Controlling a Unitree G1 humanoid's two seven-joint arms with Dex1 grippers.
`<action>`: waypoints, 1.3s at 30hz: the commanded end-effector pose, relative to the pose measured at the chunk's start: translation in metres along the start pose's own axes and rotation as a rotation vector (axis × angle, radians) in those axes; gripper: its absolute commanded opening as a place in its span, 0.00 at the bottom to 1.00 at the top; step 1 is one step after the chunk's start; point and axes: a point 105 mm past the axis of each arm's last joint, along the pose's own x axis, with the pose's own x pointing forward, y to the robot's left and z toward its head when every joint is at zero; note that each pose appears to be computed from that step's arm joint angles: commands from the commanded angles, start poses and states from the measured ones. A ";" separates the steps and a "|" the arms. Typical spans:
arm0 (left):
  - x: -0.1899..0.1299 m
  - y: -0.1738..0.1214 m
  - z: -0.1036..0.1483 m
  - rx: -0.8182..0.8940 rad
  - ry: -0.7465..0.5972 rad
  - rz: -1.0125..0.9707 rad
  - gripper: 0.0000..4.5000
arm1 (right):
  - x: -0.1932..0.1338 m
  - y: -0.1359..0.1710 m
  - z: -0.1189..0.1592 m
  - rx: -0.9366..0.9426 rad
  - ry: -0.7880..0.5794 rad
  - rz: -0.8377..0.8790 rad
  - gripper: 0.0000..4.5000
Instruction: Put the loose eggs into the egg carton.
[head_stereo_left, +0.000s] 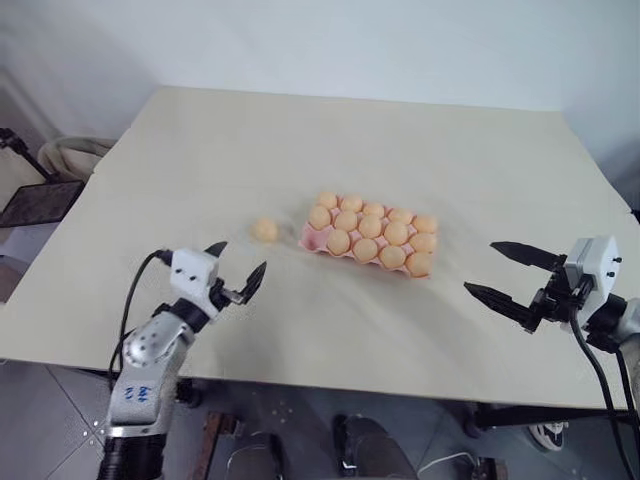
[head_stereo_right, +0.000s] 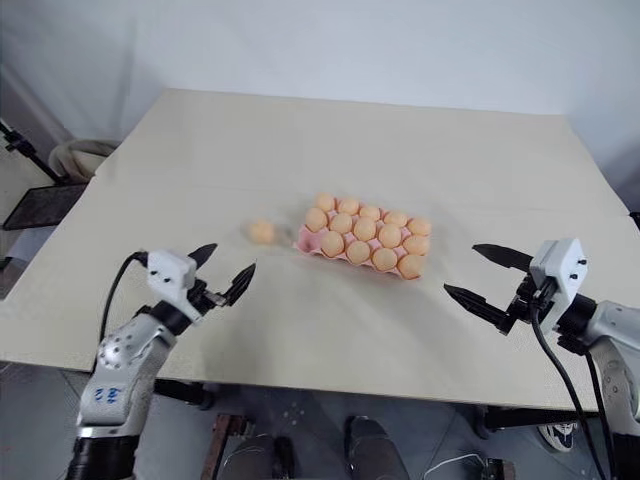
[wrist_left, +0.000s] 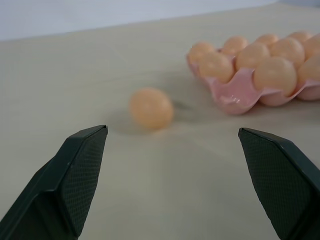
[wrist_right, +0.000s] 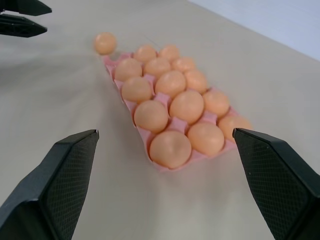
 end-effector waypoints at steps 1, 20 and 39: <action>-0.011 -0.006 0.013 -0.054 -0.019 -0.032 0.99 | -0.002 -0.003 0.006 -0.024 0.004 0.005 1.00; 0.050 0.031 0.023 -0.118 0.010 0.014 0.99 | 0.004 -0.006 0.008 -0.028 0.013 0.027 1.00; 0.127 0.008 0.003 -0.047 0.143 -0.107 0.99 | 0.000 0.002 0.007 -0.019 0.010 -0.018 1.00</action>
